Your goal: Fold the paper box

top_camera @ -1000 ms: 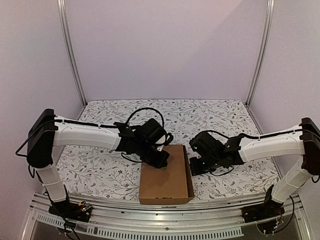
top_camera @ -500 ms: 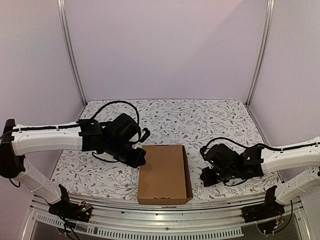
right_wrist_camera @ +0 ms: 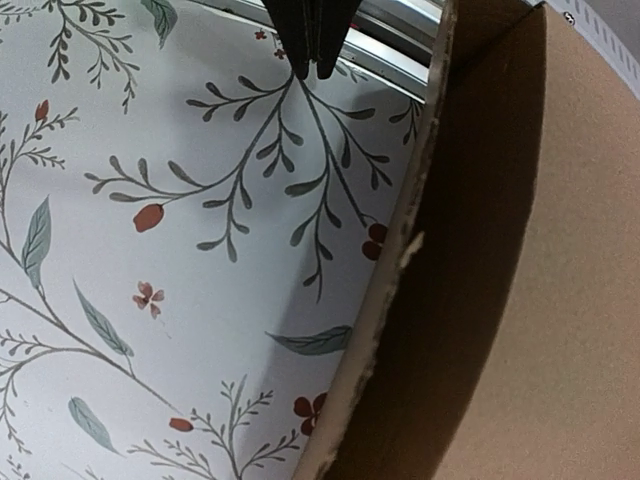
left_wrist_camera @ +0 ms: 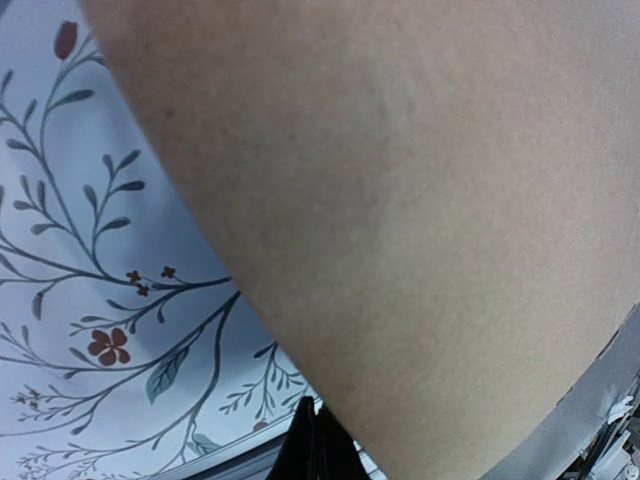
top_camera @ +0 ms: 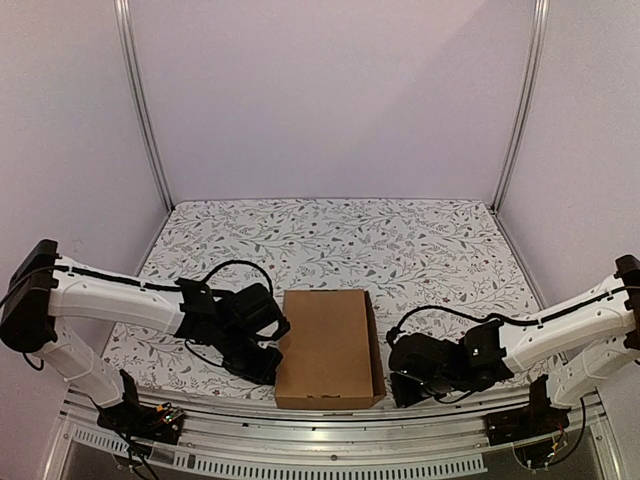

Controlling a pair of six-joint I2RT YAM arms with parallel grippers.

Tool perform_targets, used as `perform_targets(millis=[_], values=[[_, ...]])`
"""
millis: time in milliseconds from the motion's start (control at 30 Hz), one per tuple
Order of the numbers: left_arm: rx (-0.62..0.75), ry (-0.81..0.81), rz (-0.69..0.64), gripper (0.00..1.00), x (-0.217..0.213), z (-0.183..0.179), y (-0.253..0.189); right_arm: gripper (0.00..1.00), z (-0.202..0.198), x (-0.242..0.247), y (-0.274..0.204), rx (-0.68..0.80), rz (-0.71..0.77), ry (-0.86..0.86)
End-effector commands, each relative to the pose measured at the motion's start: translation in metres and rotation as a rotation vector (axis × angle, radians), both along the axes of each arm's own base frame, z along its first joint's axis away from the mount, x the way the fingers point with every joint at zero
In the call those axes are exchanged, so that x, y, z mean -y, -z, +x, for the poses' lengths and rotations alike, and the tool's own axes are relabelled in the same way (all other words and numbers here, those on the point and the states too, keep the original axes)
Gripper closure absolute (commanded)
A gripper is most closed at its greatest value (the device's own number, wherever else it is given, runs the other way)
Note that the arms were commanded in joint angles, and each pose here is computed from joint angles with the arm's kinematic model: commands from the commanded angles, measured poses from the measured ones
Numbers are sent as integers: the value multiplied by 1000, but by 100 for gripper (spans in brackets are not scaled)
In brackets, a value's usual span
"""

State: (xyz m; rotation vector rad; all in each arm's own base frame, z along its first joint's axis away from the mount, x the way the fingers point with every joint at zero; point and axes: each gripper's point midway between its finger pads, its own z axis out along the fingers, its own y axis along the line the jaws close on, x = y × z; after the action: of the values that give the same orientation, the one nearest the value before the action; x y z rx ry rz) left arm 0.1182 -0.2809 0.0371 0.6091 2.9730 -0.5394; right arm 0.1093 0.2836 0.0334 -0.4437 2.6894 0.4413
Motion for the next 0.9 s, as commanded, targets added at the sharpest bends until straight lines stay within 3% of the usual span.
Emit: perform_targets(millis=[0, 433, 867], values=[[-48, 27, -31, 100, 11, -20, 5, 100, -5, -12, 1, 10, 13, 39], [-36, 27, -88, 100, 24, -26, 5, 100, -16, -61, -5, 22, 36, -20], [-16, 74, -184, 100, 67, -16, -1, 100, -18, -113, -9, 22, 62, -123]])
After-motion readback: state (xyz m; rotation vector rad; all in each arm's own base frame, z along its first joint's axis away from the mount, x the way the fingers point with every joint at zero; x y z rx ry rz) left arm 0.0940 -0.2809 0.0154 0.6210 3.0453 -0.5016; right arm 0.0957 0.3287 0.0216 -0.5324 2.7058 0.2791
